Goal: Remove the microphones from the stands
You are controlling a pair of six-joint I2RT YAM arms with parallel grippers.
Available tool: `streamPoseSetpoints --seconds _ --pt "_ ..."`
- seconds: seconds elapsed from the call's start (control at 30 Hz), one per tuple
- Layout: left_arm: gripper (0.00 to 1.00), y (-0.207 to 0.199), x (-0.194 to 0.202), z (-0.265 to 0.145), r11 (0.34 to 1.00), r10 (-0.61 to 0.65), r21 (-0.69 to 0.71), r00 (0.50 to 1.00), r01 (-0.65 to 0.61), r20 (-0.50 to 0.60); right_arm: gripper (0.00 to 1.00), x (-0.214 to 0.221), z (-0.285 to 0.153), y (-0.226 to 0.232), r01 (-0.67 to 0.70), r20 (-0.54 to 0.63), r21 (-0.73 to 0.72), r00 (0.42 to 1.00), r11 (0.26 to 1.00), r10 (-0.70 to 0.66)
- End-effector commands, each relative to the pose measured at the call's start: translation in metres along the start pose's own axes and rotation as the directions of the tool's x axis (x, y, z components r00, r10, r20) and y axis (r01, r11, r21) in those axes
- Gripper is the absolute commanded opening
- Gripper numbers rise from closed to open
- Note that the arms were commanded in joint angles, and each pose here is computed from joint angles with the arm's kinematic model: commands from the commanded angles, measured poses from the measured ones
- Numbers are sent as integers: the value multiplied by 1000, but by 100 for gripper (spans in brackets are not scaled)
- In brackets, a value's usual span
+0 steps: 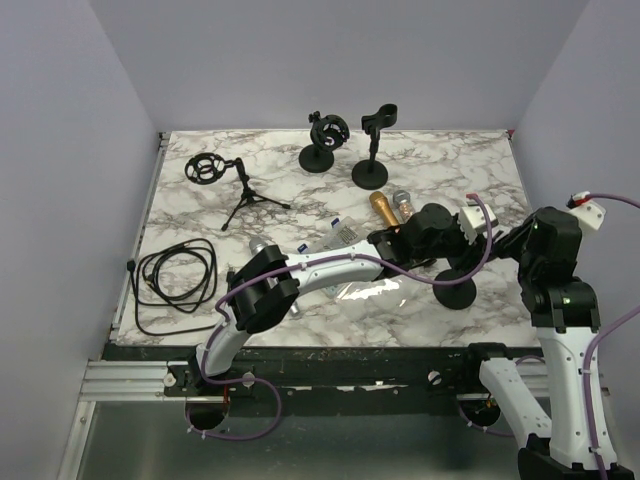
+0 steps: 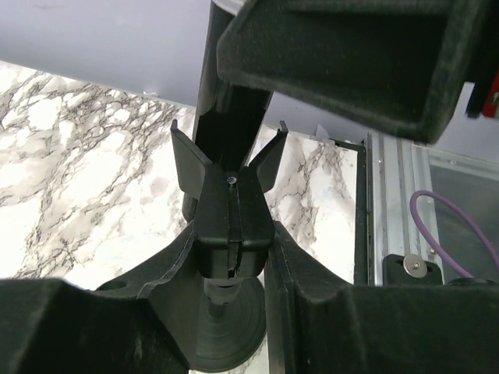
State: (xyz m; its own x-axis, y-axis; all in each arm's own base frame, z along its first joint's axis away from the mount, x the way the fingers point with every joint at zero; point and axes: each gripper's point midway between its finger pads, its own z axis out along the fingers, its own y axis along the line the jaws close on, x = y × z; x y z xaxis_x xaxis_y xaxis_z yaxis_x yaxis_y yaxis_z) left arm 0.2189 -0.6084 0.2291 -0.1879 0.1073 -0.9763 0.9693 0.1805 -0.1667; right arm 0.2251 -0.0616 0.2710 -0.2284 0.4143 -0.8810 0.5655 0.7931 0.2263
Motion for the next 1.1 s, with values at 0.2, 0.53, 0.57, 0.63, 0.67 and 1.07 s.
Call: streamPoseSetpoints --seconds 0.2,0.53,0.57,0.63,0.67,1.07 --pt "0 -5 3 -4 999 -23 29 999 24 -25 1 -72 -16 4 -30 186 28 982 999 24" --pt "6 -3 3 -4 999 -45 23 998 46 -39 1 -111 -30 -2 6 272 86 962 996 -29" --pt "7 -3 3 -4 999 -46 24 998 47 -38 1 -113 -31 -1 4 275 81 961 997 -27" --pt "9 -3 4 -4 998 -51 23 998 52 -40 1 -116 -30 3 2 278 66 960 998 -21" --pt "9 -3 5 -3 998 -52 24 998 53 -42 1 -116 -30 4 2 279 61 960 998 -19" --pt "1 2 43 1 996 -85 18 992 87 -95 1 -130 -32 15 -3 299 23 954 1000 -4"
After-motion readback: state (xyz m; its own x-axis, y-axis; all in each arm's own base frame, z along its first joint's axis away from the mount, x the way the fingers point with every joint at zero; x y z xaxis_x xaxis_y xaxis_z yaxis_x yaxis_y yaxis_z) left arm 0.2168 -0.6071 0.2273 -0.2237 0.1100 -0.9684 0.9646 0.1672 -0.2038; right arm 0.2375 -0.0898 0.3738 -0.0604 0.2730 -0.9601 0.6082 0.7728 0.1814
